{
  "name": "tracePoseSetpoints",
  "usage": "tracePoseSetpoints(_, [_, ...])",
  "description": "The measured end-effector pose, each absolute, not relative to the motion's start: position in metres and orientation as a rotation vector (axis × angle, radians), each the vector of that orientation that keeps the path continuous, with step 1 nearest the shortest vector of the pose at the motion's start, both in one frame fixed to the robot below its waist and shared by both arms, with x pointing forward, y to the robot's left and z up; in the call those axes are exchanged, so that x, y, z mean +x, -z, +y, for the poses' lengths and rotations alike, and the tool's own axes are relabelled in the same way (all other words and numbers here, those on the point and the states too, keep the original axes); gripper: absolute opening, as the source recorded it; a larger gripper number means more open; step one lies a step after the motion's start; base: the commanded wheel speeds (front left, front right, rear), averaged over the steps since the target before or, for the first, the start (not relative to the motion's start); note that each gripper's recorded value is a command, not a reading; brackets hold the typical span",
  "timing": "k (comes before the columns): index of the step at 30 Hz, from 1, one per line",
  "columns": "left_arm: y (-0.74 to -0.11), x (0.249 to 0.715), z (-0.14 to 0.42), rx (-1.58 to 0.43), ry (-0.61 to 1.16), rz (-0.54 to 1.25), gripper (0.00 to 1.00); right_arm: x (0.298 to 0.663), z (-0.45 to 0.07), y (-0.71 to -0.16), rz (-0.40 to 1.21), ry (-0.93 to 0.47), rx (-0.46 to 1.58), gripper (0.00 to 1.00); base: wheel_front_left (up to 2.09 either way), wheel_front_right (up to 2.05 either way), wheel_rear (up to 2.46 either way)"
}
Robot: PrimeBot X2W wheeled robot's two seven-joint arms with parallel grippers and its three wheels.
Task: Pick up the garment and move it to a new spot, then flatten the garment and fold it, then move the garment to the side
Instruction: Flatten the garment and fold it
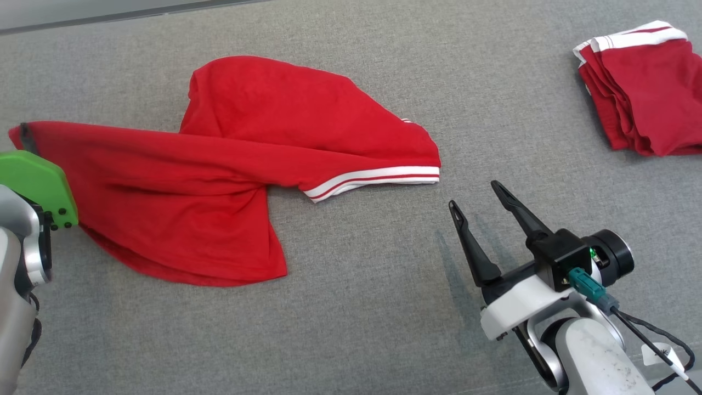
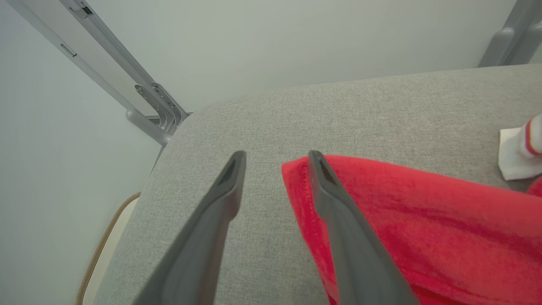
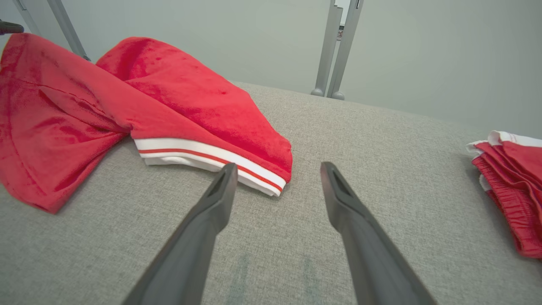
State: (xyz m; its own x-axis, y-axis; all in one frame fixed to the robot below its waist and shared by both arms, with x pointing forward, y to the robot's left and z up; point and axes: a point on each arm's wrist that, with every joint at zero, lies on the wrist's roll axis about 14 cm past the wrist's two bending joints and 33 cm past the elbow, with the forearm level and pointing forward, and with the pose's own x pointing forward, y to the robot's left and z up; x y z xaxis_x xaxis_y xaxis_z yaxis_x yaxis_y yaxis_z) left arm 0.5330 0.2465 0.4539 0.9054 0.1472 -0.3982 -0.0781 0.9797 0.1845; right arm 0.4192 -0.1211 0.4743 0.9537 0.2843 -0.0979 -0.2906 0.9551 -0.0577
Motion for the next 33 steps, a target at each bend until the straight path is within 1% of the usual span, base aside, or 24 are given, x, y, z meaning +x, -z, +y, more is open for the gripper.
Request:
tracePoseSetpoints(3, [-0.452,0.539,0.25,0.163,-0.138,0.397,1.0,0.42,-0.122,-0.471,0.099,-0.29,-0.073,1.0,0.0,0.0,0.0])
tracePoseSetpoints(9, [-0.444,0.531,0.245,0.096,-0.14,0.395,1.0,0.424,-0.115,-0.472,0.094,-0.311,-0.071,1.0,0.0,0.0,0.0])
tracePoseSetpoints(12, [-0.454,0.528,0.233,0.046,-0.118,0.337,1.0,0.425,-0.111,-0.475,0.085,-0.318,-0.068,1.0,0.0,0.0,0.0])
tracePoseSetpoints(15, [-0.469,0.521,0.209,-0.016,-0.067,0.249,1.0,0.424,-0.11,-0.474,0.087,-0.321,-0.065,1.0,0.0,0.0,0.0])
tracePoseSetpoints(19, [-0.484,0.502,0.169,-0.074,0.031,0.152,1.0,0.425,-0.11,-0.478,0.075,-0.32,-0.065,1.0,0.0,0.0,0.0])
tracePoseSetpoints(25, [-0.504,0.471,0.135,-0.129,0.101,0.017,1.0,0.424,-0.112,-0.484,0.062,-0.319,-0.077,1.0,0.0,0.0,0.0])
tracePoseSetpoints(29, [-0.524,0.439,0.127,-0.131,0.107,-0.096,1.0,0.425,-0.112,-0.471,0.13,-0.346,-0.136,1.0,0.0,0.0,0.0])
tracePoseSetpoints(33, [-0.531,0.423,0.128,-0.138,0.116,-0.127,1.0,0.433,-0.114,-0.461,0.172,-0.361,-0.189,1.0,0.0,0.0,0.0])
